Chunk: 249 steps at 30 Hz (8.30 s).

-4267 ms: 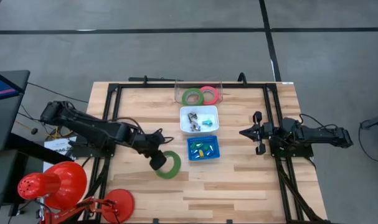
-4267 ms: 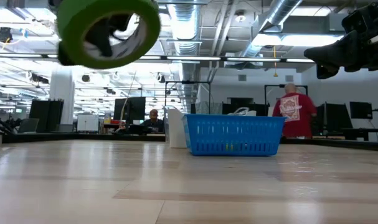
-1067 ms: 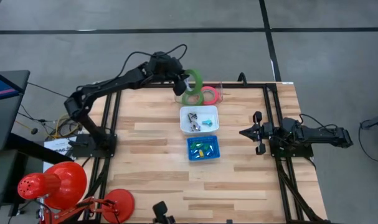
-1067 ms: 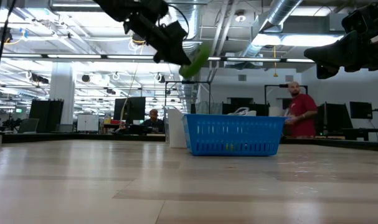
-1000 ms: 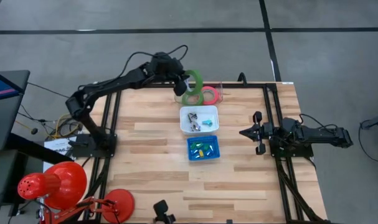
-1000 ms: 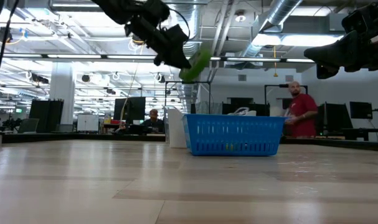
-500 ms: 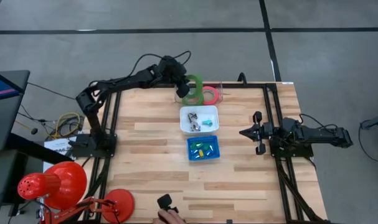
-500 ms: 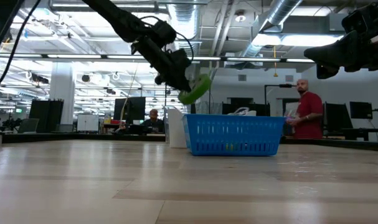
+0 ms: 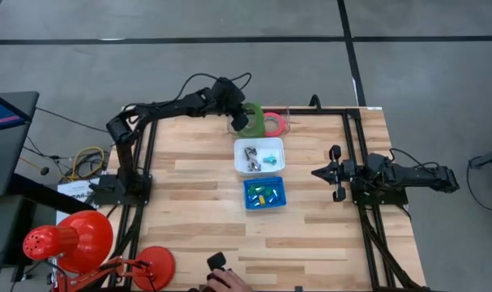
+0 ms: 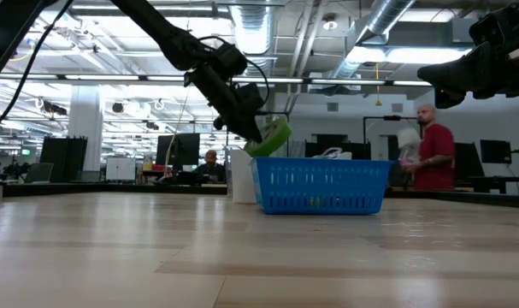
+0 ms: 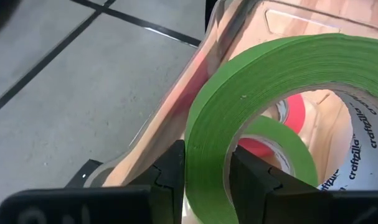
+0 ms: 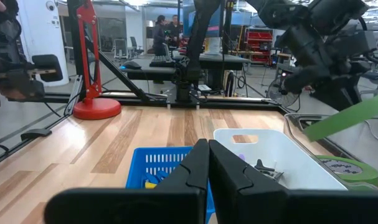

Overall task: Pick and place Stapler, Stapler remover, tape
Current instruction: Put the green tape into the transparent bin, then return to Home Position

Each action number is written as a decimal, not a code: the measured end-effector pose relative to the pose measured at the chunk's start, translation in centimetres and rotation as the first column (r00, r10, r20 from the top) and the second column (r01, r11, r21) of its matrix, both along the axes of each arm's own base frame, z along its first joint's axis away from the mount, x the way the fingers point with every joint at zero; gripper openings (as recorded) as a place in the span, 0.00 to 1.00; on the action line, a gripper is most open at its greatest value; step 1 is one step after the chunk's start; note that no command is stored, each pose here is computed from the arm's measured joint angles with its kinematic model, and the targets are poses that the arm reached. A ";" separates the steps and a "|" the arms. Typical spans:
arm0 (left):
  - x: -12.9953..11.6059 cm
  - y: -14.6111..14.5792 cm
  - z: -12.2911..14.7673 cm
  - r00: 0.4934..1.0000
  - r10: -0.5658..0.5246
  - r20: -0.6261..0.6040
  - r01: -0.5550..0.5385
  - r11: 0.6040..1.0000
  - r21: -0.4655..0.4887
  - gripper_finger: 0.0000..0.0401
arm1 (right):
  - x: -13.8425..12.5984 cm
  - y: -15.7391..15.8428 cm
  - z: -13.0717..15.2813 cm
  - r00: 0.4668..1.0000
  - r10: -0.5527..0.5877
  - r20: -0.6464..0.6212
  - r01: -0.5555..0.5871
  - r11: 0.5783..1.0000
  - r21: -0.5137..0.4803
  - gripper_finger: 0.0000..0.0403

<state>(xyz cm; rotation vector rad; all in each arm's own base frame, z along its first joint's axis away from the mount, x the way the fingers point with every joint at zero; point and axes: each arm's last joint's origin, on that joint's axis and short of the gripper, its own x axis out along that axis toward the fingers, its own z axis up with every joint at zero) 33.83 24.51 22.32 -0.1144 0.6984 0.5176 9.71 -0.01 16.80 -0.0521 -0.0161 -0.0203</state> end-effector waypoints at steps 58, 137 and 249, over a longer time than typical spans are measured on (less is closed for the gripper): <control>-2.7 -16.7 6.9 0.940 -0.336 0.051 0.333 0.941 0.057 0.28 | 0.0 0.0 0.0 1.000 0.000 0.000 0.000 1.000 0.000 0.00; -20.0 -24.9 -6.3 0.653 -0.502 0.567 0.449 0.859 0.244 0.01 | 0.0 0.0 0.0 1.000 0.000 0.000 0.000 1.000 0.000 0.00; -24.0 -24.8 -5.7 0.625 -0.492 0.606 0.441 0.863 0.246 0.02 | 0.0 0.0 0.0 1.000 0.000 0.000 0.000 1.000 0.000 0.00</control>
